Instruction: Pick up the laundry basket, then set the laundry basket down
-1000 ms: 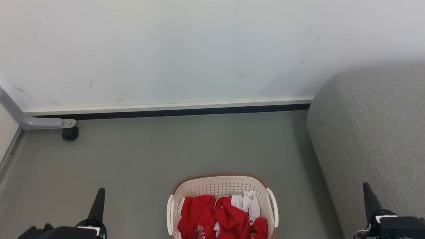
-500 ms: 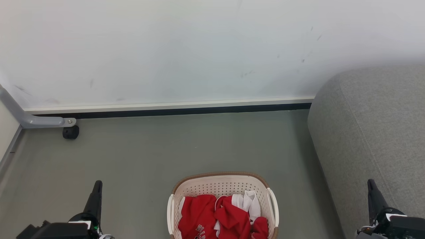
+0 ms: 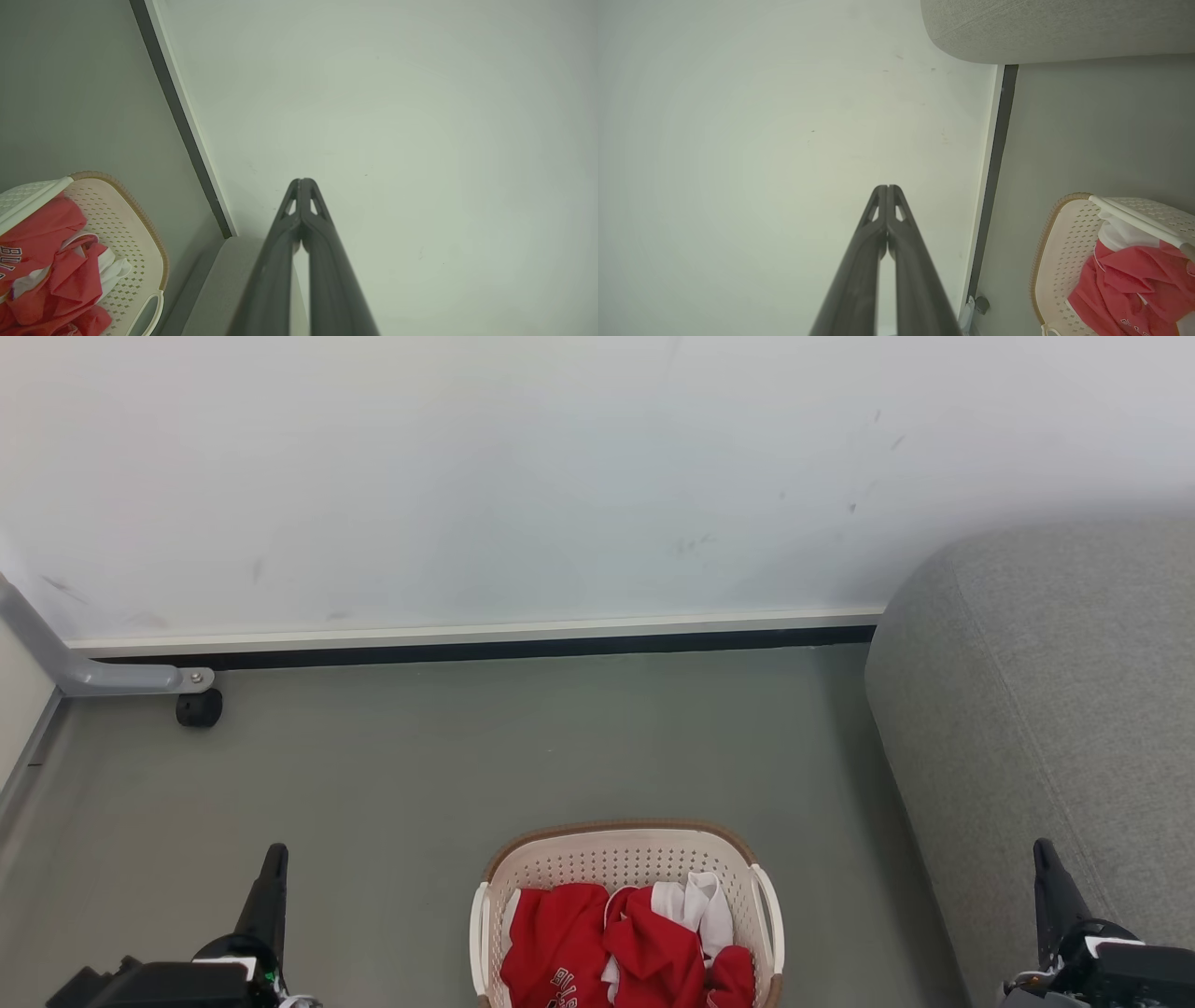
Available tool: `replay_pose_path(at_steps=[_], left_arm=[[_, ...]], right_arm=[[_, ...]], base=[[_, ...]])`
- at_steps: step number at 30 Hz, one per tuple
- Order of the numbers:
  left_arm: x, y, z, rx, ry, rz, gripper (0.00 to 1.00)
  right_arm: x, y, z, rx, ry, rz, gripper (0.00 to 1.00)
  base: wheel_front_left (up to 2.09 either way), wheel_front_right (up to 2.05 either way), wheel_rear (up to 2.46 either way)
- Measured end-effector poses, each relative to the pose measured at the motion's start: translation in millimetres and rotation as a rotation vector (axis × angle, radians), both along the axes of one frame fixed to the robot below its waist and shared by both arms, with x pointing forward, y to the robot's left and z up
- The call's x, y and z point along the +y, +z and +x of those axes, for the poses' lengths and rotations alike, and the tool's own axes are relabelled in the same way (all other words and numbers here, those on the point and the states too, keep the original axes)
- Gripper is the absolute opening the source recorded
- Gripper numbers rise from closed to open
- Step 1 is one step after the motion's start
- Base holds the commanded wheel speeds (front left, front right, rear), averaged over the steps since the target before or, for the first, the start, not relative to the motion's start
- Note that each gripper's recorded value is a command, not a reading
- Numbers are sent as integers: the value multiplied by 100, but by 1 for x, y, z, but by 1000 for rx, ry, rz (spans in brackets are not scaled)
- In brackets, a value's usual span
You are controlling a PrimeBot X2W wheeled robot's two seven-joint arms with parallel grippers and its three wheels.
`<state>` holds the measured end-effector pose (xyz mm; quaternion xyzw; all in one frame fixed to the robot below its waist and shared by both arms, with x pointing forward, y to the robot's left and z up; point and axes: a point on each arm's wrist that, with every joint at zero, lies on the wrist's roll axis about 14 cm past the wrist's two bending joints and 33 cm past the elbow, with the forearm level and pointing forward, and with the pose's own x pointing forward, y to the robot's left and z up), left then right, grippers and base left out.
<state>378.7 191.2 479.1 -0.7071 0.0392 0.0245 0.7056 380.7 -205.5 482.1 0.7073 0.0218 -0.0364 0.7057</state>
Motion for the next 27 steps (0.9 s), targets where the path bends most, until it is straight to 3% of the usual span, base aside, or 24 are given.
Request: replay_pose_path(at_steps=[27], left_arm=[[0,0,0,1,0,-1,0]], right_arm=[[0,0,0,0,0,0,0]], base=[[0,0,0]])
